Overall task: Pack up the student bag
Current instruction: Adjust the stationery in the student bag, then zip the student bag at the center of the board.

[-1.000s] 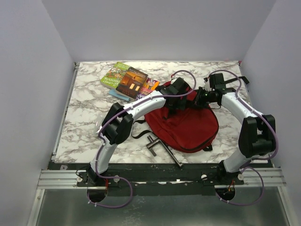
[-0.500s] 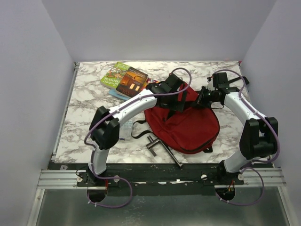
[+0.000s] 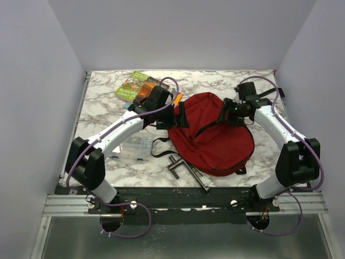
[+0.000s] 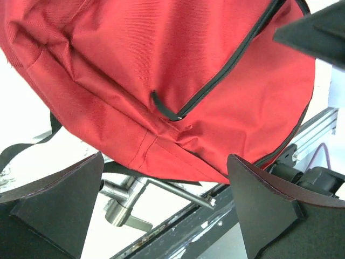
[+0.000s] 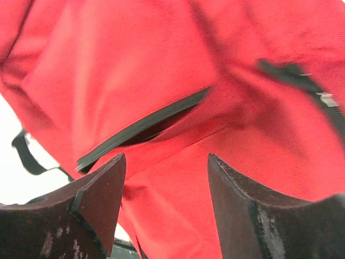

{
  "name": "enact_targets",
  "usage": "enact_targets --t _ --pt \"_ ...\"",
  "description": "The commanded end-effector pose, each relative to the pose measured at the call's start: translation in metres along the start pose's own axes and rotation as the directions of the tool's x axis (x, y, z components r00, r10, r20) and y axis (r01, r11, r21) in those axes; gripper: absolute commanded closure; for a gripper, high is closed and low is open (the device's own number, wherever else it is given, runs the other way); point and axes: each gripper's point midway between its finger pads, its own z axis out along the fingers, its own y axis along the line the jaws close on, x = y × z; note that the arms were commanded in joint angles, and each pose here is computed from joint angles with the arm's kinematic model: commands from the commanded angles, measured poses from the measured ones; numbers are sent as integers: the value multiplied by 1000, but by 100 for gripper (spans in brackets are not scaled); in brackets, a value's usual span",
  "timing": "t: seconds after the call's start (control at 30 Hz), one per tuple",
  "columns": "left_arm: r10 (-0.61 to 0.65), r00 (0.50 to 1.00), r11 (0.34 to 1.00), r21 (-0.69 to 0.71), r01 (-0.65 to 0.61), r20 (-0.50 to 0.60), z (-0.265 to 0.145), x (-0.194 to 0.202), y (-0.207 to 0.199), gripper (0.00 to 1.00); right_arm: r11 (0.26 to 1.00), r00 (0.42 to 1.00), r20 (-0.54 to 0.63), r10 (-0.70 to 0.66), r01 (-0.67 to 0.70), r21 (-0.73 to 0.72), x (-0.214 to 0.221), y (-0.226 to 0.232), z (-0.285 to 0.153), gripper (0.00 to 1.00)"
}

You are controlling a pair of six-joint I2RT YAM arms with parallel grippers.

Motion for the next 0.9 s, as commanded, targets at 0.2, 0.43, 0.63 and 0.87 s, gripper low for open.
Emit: enact_targets --t 0.2,0.43,0.63,0.87 --pt "-204 976 962 202 186 72 -26 21 8 12 922 990 -44 -136 111 -371 63 171 -26 32" --pt "-291 955 918 263 295 -54 -2 35 10 27 956 993 3 -116 113 -270 64 146 17 49" --pt "-337 932 889 282 361 -132 25 36 5 41 971 992 -26 -125 117 -208 94 110 41 62" --pt "-361 921 894 227 386 -144 51 35 16 50 975 980 -44 -194 187 -123 118 72 44 70"
